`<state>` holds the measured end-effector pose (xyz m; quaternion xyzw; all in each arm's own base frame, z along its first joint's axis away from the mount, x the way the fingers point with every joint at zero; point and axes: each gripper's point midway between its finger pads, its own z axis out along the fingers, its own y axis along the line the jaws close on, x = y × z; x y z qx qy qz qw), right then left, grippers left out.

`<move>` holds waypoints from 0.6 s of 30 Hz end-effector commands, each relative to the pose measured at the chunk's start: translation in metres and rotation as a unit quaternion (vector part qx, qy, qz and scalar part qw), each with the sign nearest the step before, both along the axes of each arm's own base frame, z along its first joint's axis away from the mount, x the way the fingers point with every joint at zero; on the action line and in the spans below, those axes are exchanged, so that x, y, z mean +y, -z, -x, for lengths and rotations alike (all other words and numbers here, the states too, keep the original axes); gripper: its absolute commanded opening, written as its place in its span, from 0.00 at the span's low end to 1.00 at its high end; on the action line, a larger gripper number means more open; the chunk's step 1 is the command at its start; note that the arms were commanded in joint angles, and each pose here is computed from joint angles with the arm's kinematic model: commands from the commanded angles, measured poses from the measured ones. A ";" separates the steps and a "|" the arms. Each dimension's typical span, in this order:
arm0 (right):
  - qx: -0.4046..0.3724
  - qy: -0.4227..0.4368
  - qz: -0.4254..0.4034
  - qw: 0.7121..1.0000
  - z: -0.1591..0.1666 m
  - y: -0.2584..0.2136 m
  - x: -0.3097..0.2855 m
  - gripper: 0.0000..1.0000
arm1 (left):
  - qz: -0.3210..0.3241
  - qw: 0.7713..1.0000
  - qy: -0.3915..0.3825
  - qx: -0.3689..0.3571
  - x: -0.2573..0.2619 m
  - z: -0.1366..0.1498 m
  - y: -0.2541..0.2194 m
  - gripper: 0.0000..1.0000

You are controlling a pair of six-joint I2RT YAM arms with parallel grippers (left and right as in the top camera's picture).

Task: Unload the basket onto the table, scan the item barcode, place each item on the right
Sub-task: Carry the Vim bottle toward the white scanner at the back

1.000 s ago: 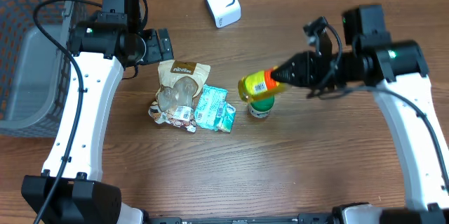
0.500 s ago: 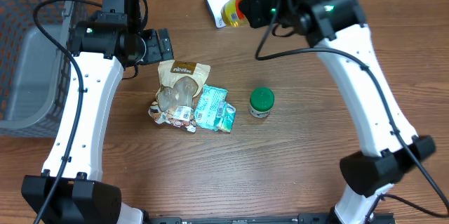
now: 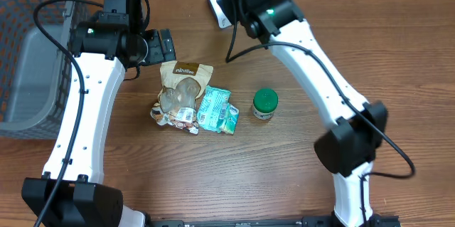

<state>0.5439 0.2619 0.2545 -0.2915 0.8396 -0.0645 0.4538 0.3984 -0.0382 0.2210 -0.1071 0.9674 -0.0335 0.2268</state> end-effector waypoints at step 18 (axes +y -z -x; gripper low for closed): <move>-0.167 0.006 0.090 0.982 -0.077 0.010 0.015 0.07 | 0.005 1.000 0.000 -0.005 -0.002 -0.002 -0.003 1.00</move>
